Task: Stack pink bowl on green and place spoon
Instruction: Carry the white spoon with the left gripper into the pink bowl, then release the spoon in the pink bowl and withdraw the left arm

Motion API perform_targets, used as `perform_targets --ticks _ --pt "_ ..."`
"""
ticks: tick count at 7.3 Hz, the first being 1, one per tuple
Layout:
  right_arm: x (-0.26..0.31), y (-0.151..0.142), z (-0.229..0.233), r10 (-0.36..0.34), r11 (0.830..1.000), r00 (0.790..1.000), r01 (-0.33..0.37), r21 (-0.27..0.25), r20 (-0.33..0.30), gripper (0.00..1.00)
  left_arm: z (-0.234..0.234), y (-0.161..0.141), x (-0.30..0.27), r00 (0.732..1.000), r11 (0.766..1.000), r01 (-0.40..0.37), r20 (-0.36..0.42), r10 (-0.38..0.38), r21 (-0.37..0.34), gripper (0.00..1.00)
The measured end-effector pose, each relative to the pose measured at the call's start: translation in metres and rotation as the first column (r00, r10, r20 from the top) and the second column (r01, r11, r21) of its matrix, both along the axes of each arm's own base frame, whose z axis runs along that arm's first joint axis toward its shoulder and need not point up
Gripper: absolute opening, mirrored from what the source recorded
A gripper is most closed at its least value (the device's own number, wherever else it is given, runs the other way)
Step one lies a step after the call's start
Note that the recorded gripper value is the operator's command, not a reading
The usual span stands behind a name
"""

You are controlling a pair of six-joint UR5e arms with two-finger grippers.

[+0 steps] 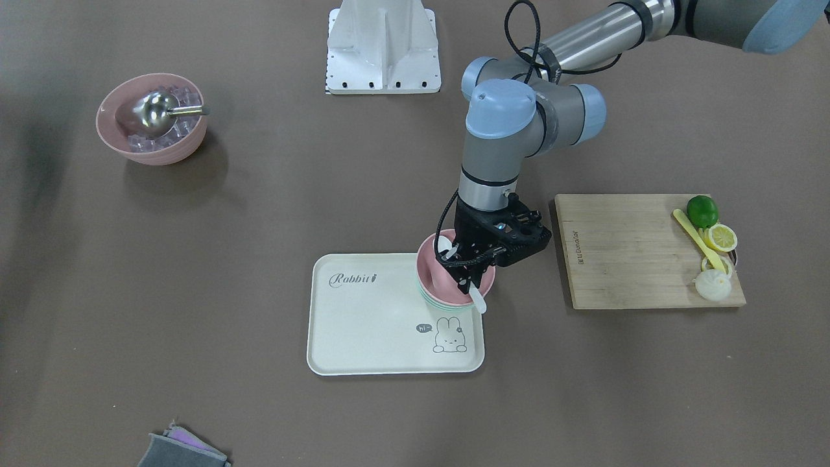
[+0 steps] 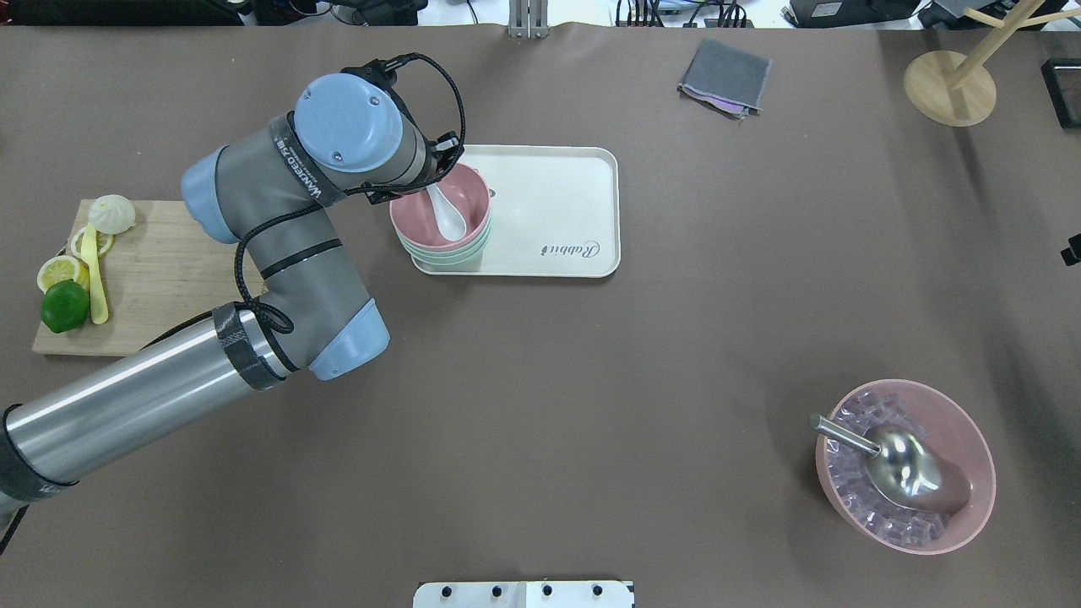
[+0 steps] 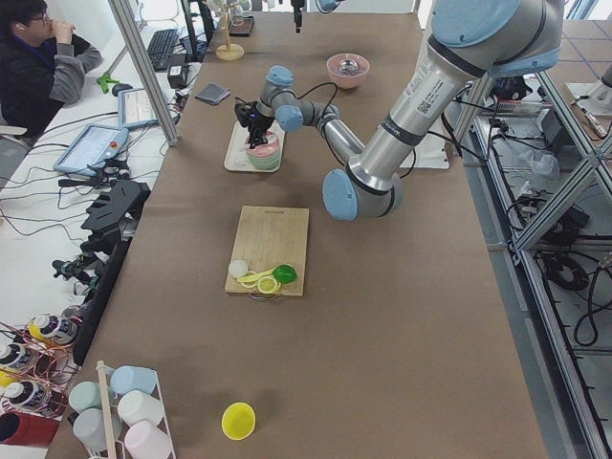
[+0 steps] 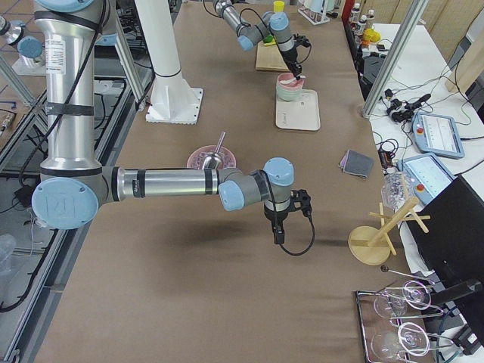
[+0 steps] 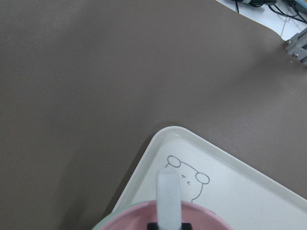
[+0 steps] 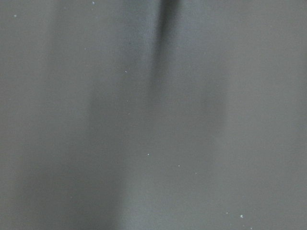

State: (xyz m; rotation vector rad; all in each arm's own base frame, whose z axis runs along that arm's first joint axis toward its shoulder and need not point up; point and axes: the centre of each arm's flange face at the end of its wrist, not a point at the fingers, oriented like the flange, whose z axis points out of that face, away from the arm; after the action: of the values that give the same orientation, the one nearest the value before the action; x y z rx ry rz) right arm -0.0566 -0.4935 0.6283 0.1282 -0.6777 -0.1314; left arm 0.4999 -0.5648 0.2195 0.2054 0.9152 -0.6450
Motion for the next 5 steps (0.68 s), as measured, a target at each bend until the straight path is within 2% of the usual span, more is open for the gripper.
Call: perform_targets --ticks 2,3,4,5 --pt "0.0 0.0 0.0 0.001 1.0 1.0 -0.001 0.0 -0.002 1.0 -0.002 0.002 -0.003 1.0 0.999 -0.028 0.015 0.027 0.034 0.98" --pt "0.001 0.0 0.0 0.002 1.0 1.0 -0.002 0.001 -0.004 1.0 -0.005 0.008 -0.013 0.998 0.995 -0.067 0.028 0.065 0.075 0.98" --pt "0.001 0.001 0.002 0.002 1.0 1.0 -0.002 -0.002 -0.007 1.0 0.001 0.017 -0.035 0.991 0.985 -0.131 0.053 0.126 0.116 0.98" --pt "0.002 0.004 0.005 0.002 1.0 1.0 -0.002 -0.008 -0.01 1.0 0.019 0.022 -0.07 0.974 0.965 -0.218 0.098 0.206 0.147 0.98"
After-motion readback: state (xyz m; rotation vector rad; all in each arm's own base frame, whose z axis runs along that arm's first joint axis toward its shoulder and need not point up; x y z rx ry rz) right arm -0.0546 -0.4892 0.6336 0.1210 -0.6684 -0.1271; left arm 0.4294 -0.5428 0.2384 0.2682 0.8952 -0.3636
